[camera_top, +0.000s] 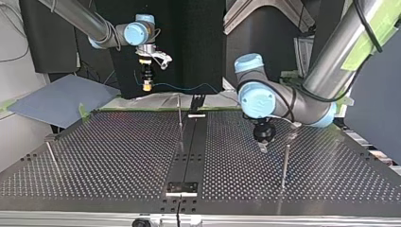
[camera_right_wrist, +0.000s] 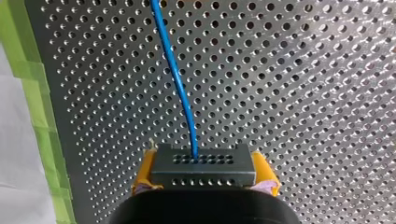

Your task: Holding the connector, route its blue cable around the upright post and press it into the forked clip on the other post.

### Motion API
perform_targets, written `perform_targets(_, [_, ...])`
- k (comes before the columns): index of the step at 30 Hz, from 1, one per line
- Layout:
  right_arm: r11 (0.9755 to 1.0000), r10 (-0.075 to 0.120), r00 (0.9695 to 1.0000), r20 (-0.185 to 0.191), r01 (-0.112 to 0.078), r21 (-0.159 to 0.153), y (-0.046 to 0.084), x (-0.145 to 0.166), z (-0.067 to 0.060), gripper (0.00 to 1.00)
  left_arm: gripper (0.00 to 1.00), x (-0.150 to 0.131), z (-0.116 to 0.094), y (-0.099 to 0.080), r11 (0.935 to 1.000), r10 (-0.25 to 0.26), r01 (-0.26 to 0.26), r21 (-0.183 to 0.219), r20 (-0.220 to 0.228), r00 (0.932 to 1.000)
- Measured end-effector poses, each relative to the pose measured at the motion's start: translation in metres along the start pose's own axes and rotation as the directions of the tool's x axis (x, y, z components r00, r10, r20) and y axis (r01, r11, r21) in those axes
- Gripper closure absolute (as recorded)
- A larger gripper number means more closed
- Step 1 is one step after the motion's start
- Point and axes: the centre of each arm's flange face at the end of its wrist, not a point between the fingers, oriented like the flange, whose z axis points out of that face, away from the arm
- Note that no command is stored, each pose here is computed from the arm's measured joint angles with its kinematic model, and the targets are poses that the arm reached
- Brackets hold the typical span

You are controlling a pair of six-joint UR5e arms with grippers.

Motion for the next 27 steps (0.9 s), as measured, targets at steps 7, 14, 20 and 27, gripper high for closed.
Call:
perform_targets(7, [1.0000, 0.000, 1.0000, 0.001, 0.000, 0.000, 0.000, 0.000, 0.000, 1.00, 0.00, 0.004, 0.005, 0.001, 0.9995, -0.015, 0.014, -0.027, -0.012, 0.9998])
perform_targets(14, [1.0000, 0.000, 1.0000, 0.001, 0.000, 0.000, 0.000, 0.000, 0.000, 1.00, 0.00, 0.008, 0.008, 0.007, 0.9968, -0.029, 0.026, -0.075, -0.040, 0.9988])
perform_targets(20, [1.0000, 0.000, 1.0000, 0.000, 0.000, -0.001, 0.000, 0.000, 0.000, 1.00, 0.00, 0.010, 0.007, 0.010, 0.9949, -0.028, 0.022, -0.098, -0.060, 0.9978])
perform_targets(27, [1.0000, 0.000, 1.0000, 0.000, 0.000, 0.000, 0.000, 0.000, 0.000, 1.00, 0.00, 0.011, 0.005, 0.009, 0.9963, -0.019, 0.014, -0.084, -0.066, 0.9977])
